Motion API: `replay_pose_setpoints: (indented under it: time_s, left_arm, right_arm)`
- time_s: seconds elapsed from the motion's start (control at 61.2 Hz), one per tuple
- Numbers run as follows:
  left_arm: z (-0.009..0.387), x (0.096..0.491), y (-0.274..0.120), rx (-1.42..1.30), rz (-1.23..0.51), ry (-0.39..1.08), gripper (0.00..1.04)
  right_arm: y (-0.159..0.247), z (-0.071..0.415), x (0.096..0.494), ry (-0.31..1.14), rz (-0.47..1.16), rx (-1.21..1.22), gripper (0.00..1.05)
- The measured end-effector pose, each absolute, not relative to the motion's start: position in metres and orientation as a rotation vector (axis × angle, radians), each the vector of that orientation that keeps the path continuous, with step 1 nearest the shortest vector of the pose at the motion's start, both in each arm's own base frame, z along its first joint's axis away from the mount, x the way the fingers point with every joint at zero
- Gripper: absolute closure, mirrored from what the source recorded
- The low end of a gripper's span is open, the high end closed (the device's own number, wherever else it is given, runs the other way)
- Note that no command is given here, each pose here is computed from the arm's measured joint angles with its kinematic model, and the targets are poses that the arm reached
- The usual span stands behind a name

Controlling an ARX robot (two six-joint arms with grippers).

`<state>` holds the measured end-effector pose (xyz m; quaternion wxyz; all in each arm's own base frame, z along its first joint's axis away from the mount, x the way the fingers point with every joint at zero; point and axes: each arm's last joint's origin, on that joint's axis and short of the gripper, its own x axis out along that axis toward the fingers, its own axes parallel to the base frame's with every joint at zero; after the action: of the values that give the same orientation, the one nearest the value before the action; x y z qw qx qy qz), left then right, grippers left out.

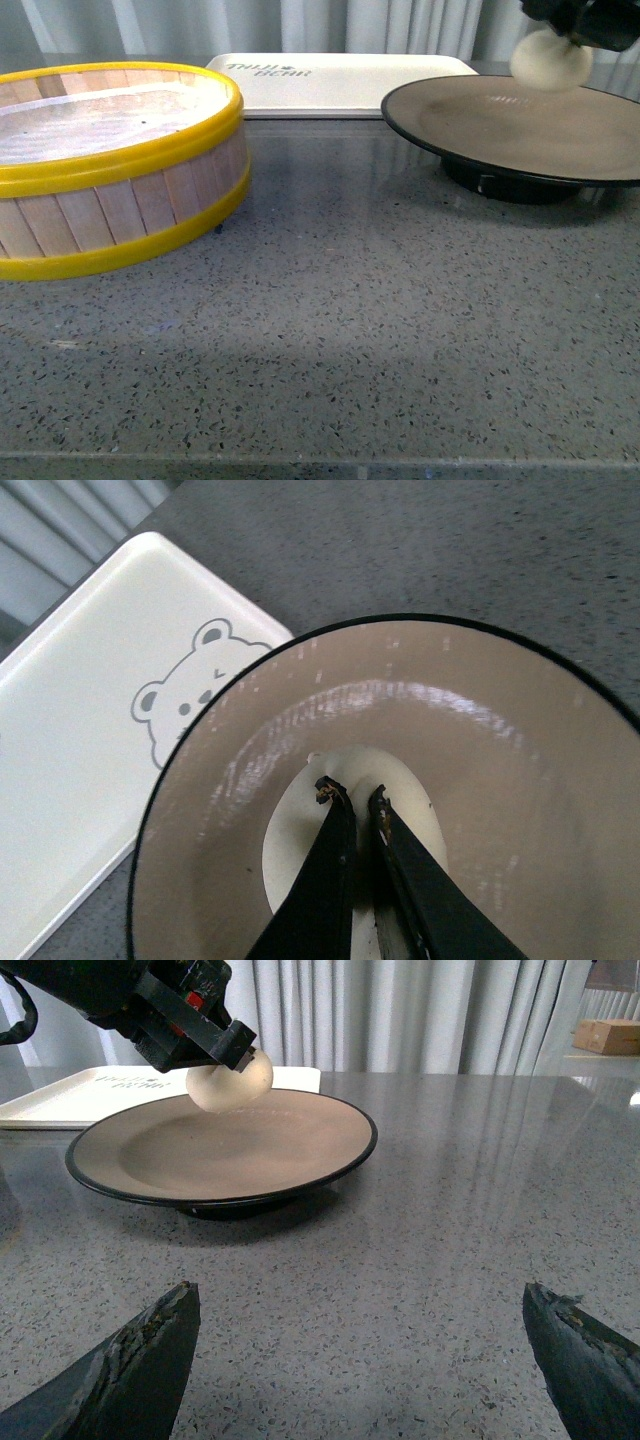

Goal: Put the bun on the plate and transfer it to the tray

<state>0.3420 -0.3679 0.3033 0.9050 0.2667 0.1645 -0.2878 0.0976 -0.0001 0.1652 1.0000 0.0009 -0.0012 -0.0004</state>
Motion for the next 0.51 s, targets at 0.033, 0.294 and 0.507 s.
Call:
replay_pose_setpoints:
  time_s: [0.033, 0.294, 0.507]
  left_arm:
    - [0.303, 0.345, -0.367, 0.555, -0.587, 0.339, 1.01]
    - [0.294, 0.354, -0.364, 0.612, -0.596, 0.381, 1.01]
    - [0.282, 0.351, -0.364, 0.622, -0.625, 0.434, 0.99]
  right_arm:
    - [0.000, 0.165, 0.098, -0.002, -0.001, 0.002, 0.08]
    - [0.000, 0.165, 0.098, -0.002, -0.001, 0.002, 0.08]
    - [0.000, 0.165, 0.098, -0.002, -0.001, 0.002, 0.08]
